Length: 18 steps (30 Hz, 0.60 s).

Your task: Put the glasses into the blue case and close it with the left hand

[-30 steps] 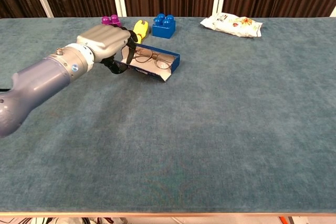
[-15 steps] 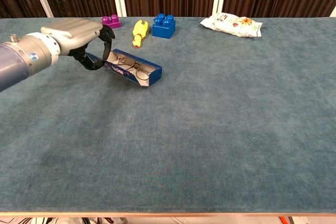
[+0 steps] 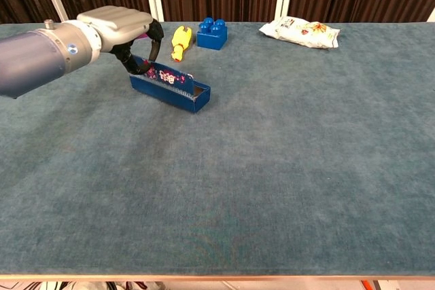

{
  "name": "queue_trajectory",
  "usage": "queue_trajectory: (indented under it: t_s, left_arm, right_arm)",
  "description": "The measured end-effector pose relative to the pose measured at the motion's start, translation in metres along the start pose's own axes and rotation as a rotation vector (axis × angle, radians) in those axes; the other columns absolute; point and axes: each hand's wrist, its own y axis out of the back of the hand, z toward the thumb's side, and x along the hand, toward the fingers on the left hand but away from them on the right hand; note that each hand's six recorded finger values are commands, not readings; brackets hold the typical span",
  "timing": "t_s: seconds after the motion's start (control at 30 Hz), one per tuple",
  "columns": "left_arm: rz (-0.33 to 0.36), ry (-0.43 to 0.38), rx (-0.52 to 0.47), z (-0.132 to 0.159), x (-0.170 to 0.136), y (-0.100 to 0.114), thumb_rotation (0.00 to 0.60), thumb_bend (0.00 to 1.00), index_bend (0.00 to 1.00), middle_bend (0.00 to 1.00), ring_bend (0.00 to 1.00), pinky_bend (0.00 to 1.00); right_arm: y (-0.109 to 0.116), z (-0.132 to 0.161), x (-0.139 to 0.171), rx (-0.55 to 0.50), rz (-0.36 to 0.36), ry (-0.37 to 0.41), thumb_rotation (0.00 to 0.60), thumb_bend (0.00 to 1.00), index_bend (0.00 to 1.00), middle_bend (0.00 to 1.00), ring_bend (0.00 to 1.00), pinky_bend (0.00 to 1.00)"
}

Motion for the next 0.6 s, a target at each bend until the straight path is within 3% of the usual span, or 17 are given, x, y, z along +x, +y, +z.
queue_trajectory:
  t_s: [0.6]
  left_arm:
    - [-0.007,0.018,0.061,0.011,0.034,-0.002,0.6,0.45,0.58,0.16,0.07,0.07]
  right_arm:
    - [0.0,0.0,0.0,0.001,0.002,-0.005,0.6,0.19,0.0,0.02,0.13,0.24]
